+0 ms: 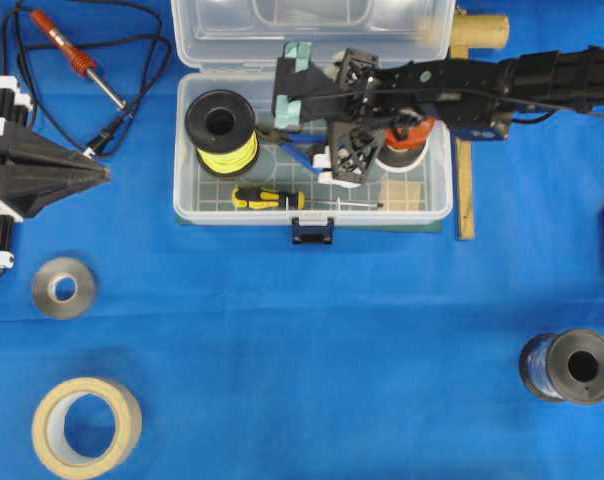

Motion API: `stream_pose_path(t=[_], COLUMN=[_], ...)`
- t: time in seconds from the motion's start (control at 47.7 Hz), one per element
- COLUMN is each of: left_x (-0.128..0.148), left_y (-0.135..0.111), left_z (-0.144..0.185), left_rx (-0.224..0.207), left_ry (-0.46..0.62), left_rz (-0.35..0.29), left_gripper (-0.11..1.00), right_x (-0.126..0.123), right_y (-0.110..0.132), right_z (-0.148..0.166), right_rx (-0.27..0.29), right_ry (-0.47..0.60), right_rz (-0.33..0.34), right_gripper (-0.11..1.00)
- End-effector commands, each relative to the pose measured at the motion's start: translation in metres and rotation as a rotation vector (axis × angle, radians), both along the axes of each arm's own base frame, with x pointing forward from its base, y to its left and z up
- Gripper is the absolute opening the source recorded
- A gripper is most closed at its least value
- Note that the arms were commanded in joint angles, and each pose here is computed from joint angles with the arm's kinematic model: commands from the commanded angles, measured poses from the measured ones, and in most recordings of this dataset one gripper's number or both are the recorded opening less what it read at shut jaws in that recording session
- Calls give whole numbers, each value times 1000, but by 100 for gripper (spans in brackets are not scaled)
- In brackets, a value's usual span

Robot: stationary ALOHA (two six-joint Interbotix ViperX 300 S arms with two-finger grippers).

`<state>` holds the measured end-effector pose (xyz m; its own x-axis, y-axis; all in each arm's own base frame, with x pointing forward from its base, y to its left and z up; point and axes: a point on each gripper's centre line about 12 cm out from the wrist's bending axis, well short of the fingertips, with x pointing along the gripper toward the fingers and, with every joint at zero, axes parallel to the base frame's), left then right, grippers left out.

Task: Pick the nipper from the toolbox among several items.
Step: 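Close the right gripper on the blue pliers handles and lift, then carry the held pliers out of the toolbox toward the front right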

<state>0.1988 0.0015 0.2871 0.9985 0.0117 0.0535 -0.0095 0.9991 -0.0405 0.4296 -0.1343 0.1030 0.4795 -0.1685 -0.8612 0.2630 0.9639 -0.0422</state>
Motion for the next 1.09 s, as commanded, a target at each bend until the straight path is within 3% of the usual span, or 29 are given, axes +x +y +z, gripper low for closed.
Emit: stream_pose_path(t=[0.0,0.189,0.44,0.839,1.069], left_x=[2,2,2,1,1], left_y=[0,0,0,0,0], left_z=[3,2,2,4,3], left_rx=[-3,-3,-3,-5,-3], left_ry=[-5,2,-2,-6,-5], left_rz=[-1,-1,-1,-1,-1], left_gripper=[0,0,0,0,0], right_x=[-1,-1,0,-22,-42], right_y=[-2,3,3,2,25], right_z=[-5,-6,11,124,180], right_rx=[-7,-23,-35,-89,-113], right_ry=[13,30,-4,-175,-293], right_rz=[7,51,54,22,50], right_gripper=[63,14,13,13,13])
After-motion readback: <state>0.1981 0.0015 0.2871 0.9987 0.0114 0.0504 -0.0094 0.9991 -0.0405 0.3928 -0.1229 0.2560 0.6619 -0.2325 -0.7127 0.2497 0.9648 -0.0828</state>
